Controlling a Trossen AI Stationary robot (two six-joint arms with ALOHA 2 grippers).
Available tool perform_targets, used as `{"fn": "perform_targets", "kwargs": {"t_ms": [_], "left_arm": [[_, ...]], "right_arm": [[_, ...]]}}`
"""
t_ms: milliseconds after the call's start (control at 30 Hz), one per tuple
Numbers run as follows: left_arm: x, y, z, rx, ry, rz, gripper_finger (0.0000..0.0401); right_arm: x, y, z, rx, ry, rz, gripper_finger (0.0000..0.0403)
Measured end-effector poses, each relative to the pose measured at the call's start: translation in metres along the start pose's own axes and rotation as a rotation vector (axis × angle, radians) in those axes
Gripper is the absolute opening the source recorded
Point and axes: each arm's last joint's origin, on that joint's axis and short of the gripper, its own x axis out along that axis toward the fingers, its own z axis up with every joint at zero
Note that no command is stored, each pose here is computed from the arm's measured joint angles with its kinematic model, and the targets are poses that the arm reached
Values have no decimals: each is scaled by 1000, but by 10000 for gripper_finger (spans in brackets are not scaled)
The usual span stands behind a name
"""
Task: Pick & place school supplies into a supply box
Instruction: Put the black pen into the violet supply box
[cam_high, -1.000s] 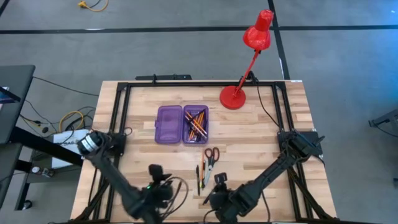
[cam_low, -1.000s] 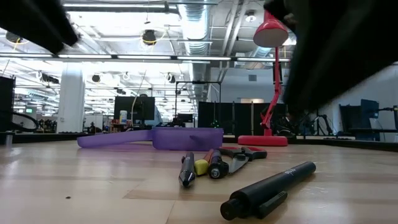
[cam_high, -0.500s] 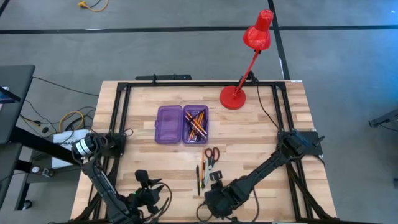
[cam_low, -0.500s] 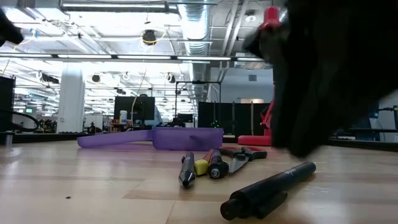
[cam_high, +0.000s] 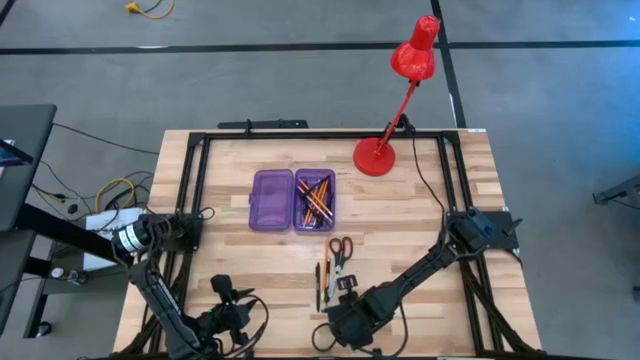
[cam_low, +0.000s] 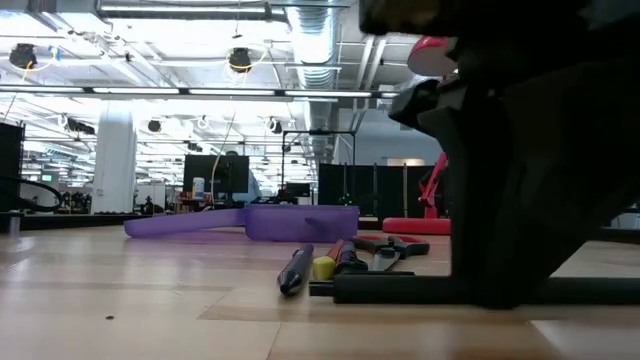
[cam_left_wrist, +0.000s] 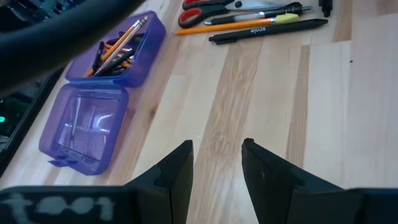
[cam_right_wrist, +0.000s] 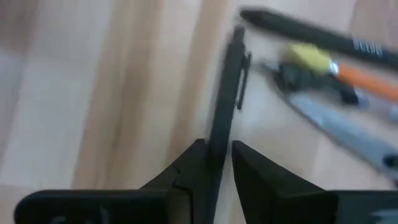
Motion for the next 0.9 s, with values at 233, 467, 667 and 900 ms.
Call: {"fn": "perform_targets", "kwargs": {"t_ms": [233,467,667,900], "left_arm": [[0,0,1,0,-24,6,126],[0,0,1,1,-52,12,126],[0,1,2,4,-75,19,126],[0,1,3,3,-100,24,125]], "right_arm": [[-1,-8,-16,157,173,-60,13],[-5,8,-29,292,154,-226,6],[-11,26,-48,373,143,-382,3],[-26,35,-62,419,143,-535,1]]}}
